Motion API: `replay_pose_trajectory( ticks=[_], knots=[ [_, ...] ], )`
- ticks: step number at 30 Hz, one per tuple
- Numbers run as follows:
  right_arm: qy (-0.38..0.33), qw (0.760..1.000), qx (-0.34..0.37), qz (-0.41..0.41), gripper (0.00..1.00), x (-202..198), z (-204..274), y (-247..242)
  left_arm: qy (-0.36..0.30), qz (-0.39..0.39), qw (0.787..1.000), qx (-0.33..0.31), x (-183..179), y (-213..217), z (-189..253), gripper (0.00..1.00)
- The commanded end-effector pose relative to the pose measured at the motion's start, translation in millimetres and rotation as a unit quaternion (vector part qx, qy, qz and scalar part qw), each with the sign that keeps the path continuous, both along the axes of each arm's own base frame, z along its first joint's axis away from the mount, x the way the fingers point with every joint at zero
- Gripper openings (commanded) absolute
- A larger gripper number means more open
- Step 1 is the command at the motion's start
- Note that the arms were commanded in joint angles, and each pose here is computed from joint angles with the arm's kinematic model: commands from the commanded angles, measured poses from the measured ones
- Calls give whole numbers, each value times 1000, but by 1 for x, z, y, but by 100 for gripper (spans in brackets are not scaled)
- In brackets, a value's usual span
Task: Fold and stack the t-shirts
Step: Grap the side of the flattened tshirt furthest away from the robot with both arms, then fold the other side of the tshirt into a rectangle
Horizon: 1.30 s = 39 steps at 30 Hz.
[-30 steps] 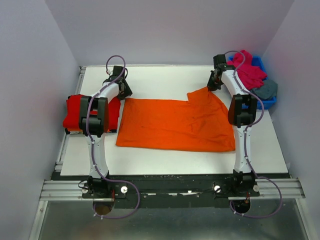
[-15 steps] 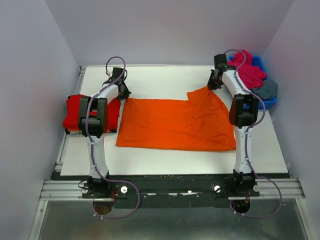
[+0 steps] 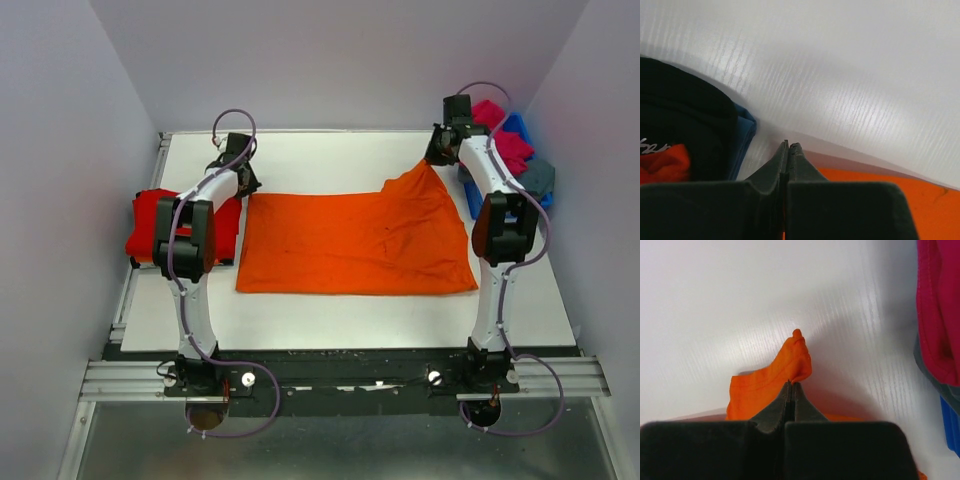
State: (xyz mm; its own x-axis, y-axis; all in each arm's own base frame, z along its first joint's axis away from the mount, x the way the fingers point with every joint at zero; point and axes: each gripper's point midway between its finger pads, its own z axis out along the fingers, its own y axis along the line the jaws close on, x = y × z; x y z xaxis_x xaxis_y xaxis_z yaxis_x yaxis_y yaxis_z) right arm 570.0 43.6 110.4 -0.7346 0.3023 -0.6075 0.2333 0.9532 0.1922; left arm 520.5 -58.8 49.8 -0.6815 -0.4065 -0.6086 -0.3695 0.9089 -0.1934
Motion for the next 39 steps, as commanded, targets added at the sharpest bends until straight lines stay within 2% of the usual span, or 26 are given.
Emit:
replay_pose_trajectory(
  ticks=[1,9,25,39],
  knots=[
    [-27,1000,4,14,1,-1,20,1,-46,5,999,19,3,1,37,0],
    [-7,1000,3,15,1,-24,12,-1,-56,13,998,27,-7,6,47,0],
    [-6,1000,15,7,1,-82,28,-2,-69,9,997,31,-39,12,47,0],
    [-17,1000,10,1,1,-132,42,-8,-90,12,995,45,-69,6,67,0]
  ],
)
